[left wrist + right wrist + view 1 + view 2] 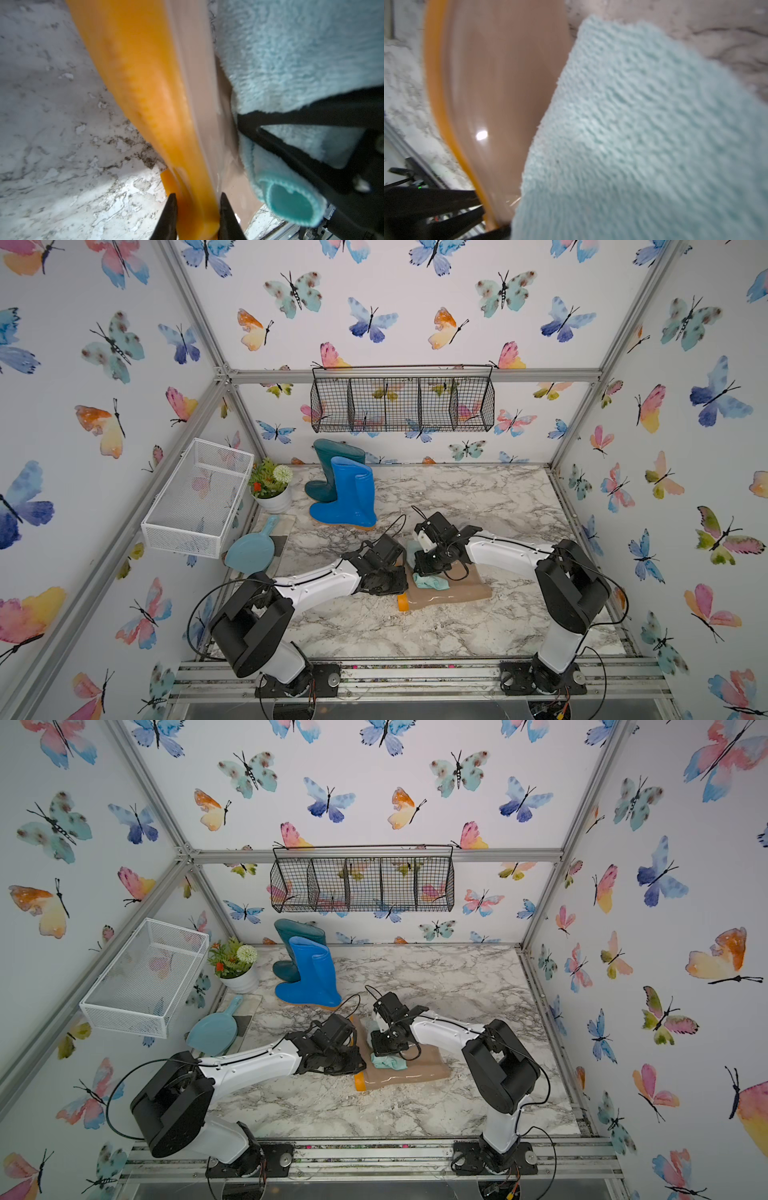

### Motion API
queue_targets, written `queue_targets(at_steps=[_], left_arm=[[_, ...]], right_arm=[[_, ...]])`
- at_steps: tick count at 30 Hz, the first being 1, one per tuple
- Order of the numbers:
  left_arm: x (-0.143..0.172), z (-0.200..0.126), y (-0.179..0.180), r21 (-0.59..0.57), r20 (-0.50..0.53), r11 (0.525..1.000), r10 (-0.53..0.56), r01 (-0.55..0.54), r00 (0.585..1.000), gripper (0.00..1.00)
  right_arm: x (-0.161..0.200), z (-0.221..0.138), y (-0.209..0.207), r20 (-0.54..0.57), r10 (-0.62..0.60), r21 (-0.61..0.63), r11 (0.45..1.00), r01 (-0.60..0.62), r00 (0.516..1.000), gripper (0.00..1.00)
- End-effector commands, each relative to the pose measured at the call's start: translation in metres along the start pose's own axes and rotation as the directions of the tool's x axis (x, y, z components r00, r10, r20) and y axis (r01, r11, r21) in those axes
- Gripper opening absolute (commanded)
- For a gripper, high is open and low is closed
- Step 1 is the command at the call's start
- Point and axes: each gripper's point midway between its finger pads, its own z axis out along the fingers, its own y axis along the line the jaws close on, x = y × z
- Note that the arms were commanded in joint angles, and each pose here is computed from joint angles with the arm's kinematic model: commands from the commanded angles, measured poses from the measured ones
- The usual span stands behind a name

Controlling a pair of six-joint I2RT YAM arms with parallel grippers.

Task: Wipe the rubber boots with a cloth
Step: Wipe the dirt off the rubber boot.

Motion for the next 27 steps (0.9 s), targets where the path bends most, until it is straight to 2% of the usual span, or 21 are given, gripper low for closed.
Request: queue_targets(at_steps=[1, 4, 8, 11, 12, 15, 20, 22, 24, 27], left_arm=[[0.020, 0.025, -0.005, 0.037, -0.065, 0.998, 0.045, -0.042, 0.997, 0.00], [0.020, 0.024, -0.006, 0.040, -0.064, 0.998, 0.045, -0.043, 0.997, 0.00], [0.022, 0.022, -0.004, 0.040, -0.057, 0.998, 0.043, -0.041, 0.997, 0.00], [0.024, 0.022, -0.001, 0.037, -0.055, 0.999, 0.035, -0.033, 0.998, 0.00], [0.024, 0.022, -0.002, 0.040, -0.054, 0.999, 0.034, -0.032, 0.998, 0.00], [0.022, 0.025, -0.005, 0.047, -0.058, 0.999, 0.029, -0.027, 0.998, 0.00], [0.018, 0.022, -0.010, 0.051, -0.042, 0.998, 0.035, -0.033, 0.999, 0.00], [0.018, 0.021, -0.009, 0.044, -0.039, 0.998, 0.036, -0.035, 0.999, 0.00], [0.018, 0.020, -0.008, 0.040, -0.036, 0.999, 0.031, -0.029, 0.999, 0.00], [0.018, 0.019, -0.008, 0.045, -0.028, 0.999, 0.026, -0.024, 0.999, 0.00]], right_arm=[[-0.010, -0.003, 0.009, 0.039, -0.040, -0.042, 0.998, 0.041, 0.998, 0.03], [-0.001, -0.006, -0.054, -0.018, 0.060, 0.101, 0.993, -0.057, 0.998, 0.03], [0.012, -0.041, -0.153, 0.020, 0.288, 0.200, 0.937, -0.286, 0.958, 0.03], [0.011, -0.063, -0.182, 0.052, 0.288, 0.285, 0.913, -0.291, 0.956, 0.03], [0.009, -0.064, -0.180, 0.053, 0.280, 0.281, 0.917, -0.283, 0.959, 0.02], [-0.001, -0.053, -0.144, 0.061, 0.274, 0.154, 0.947, -0.280, 0.960, 0.02], [-0.010, -0.020, -0.020, 0.040, 0.052, 0.013, 0.999, -0.052, 0.998, 0.03], [-0.008, -0.012, 0.007, 0.026, 0.008, -0.036, 0.999, -0.007, 1.000, 0.02], [-0.008, -0.011, 0.004, 0.024, -0.014, -0.008, 1.000, 0.014, 1.000, 0.02], [-0.011, -0.022, -0.042, 0.016, -0.024, 0.157, 0.987, 0.021, 1.000, 0.03]])
